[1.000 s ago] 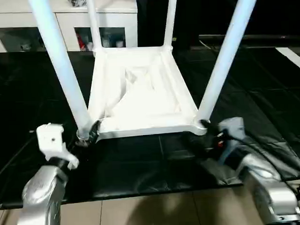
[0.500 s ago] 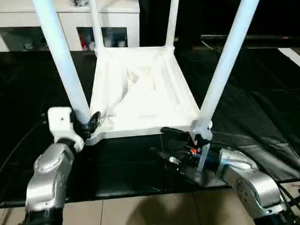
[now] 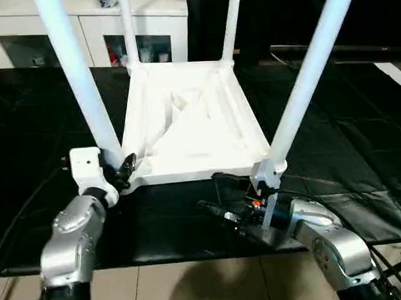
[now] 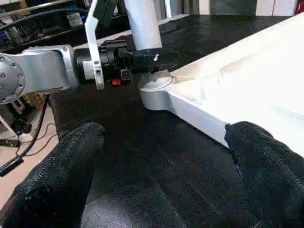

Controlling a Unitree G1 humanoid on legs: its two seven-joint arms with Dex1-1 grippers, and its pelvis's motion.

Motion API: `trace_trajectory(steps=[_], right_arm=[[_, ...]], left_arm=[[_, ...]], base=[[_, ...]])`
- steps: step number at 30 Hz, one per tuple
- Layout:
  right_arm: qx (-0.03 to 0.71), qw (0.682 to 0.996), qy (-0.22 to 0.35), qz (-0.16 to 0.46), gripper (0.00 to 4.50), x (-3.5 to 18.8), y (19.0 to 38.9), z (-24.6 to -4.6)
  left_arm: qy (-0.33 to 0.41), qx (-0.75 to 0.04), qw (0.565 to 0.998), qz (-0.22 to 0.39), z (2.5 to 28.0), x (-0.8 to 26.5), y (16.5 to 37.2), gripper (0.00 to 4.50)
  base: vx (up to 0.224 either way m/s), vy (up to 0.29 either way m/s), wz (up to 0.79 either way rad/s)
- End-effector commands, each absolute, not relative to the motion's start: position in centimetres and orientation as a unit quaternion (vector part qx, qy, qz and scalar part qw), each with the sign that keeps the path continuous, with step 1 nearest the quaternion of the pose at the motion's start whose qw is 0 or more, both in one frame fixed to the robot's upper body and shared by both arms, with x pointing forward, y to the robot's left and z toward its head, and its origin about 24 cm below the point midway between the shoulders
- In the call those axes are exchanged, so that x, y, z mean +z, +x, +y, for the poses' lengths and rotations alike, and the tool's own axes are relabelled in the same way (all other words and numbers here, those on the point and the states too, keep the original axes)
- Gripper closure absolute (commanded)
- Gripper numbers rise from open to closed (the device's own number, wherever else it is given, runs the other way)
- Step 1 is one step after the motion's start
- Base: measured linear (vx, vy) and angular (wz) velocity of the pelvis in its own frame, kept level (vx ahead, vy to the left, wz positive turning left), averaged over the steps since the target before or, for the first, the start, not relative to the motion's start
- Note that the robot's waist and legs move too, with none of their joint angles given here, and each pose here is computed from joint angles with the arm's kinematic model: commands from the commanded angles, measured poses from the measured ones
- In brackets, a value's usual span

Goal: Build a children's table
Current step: Flip table

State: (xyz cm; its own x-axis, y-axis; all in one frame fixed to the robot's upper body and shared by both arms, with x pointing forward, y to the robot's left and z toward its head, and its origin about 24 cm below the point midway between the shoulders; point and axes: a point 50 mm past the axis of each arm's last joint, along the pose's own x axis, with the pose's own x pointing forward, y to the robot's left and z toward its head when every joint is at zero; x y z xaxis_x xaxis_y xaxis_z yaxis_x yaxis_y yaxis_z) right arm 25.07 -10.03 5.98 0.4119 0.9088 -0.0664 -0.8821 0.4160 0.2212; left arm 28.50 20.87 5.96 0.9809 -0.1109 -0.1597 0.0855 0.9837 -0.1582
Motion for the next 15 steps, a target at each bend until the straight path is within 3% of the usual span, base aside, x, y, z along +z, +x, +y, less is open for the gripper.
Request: trace_trajectory(steps=[1,7,15], right_arm=[[0.54,0.835,0.067,0.084,0.0,6.3,25.3,-10.0],[0.536,0.837,0.071,0.085,0.0,6.3,25.4,-9.8],[0.463,0.876,0.078,0.111,0.0,5.4,26.6,-9.3]], left_arm=[[-0.107,-0.063,0.989,0.083,20.1,6.1,28.4,2.15],[-0.137,-0.06,0.984,0.093,19.7,6.2,28.3,2.17],[-0.285,-0.036,0.952,0.109,18.3,7.0,28.5,2.17]], base=[[0.0,0.0,0.0],[0.0,0.0,0.0],[0.0,0.0,0.0]])
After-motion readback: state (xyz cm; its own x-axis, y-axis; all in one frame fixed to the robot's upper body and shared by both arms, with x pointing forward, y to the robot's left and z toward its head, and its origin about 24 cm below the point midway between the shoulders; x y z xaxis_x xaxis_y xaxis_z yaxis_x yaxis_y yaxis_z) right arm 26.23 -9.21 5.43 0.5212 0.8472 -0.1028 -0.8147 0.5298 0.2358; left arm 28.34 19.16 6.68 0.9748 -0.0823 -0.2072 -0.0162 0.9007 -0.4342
